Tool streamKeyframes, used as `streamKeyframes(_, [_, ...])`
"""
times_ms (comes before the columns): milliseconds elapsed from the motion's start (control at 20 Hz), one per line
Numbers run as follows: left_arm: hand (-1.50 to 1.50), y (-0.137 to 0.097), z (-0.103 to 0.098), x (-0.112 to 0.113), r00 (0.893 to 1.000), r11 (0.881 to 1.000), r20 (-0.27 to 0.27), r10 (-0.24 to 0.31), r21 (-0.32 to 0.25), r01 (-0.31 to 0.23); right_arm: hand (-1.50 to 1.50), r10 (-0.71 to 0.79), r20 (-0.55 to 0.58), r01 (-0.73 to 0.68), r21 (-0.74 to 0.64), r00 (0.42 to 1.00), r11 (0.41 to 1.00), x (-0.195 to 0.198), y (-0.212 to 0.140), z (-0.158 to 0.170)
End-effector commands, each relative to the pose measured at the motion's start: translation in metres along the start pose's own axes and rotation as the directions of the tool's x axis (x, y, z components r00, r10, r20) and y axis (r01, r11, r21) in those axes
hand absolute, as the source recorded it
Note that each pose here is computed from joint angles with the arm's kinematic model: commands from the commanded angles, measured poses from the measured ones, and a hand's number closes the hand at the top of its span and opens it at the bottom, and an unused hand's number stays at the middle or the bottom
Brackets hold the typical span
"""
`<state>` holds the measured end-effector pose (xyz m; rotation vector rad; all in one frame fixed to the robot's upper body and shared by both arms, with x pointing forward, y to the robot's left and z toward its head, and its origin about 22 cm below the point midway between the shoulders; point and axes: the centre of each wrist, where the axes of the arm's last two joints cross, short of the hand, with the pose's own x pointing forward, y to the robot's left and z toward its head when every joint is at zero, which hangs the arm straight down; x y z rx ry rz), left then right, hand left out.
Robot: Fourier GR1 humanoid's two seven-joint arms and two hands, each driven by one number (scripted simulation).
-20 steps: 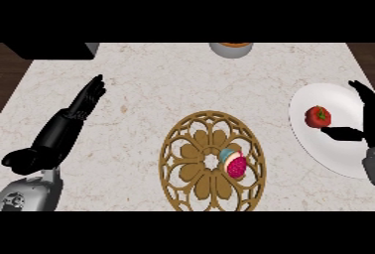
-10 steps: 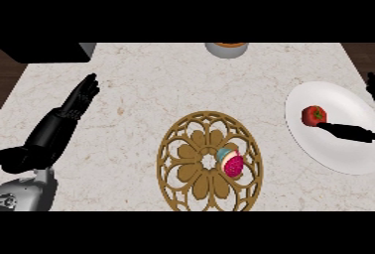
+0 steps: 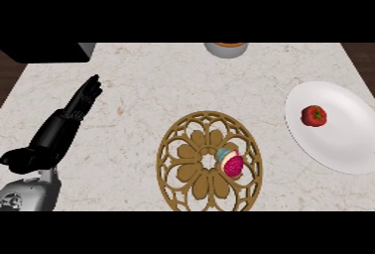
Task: Pick the bell pepper from the placemat and place it in the plate
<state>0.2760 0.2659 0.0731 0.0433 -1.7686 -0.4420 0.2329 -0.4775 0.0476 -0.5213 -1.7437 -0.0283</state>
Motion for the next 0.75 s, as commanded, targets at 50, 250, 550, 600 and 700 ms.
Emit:
streamKeyframes(50, [0.00, 0.010, 0.008, 0.004, 1.000, 1.000, -0.001, 0.000, -0.020, 0.000, -1.50, -0.026, 0.045, 0.025, 0.019, 0.999, 1.000, 0.014, -0.069, 0.019])
streamKeyframes(250, [0.00, 0.007, 0.000, 0.027, 1.000, 1.000, 0.005, 0.018, -0.002, -0.018, -1.50, -0.030, 0.019, 0.030, 0.028, 0.999, 0.999, 0.003, -0.079, 0.037])
streamKeyframes(550, [0.00, 0.006, -0.003, -0.002, 1.000, 1.000, 0.011, -0.004, -0.007, 0.004, -1.50, -0.017, 0.039, 0.015, 0.052, 0.999, 0.999, 0.013, -0.132, 0.066])
streamKeyframes(600, [0.00, 0.008, -0.008, -0.001, 1.000, 1.000, 0.006, -0.001, -0.014, 0.001, -1.50, -0.034, 0.035, 0.032, 0.070, 0.999, 0.997, 0.014, -0.142, 0.050])
streamKeyframes(700, [0.00, -0.002, -0.010, 0.009, 1.000, 1.000, 0.016, 0.000, -0.018, 0.000, -1.50, -0.019, 0.035, 0.015, 0.103, 0.999, 0.995, 0.005, -0.142, 0.072])
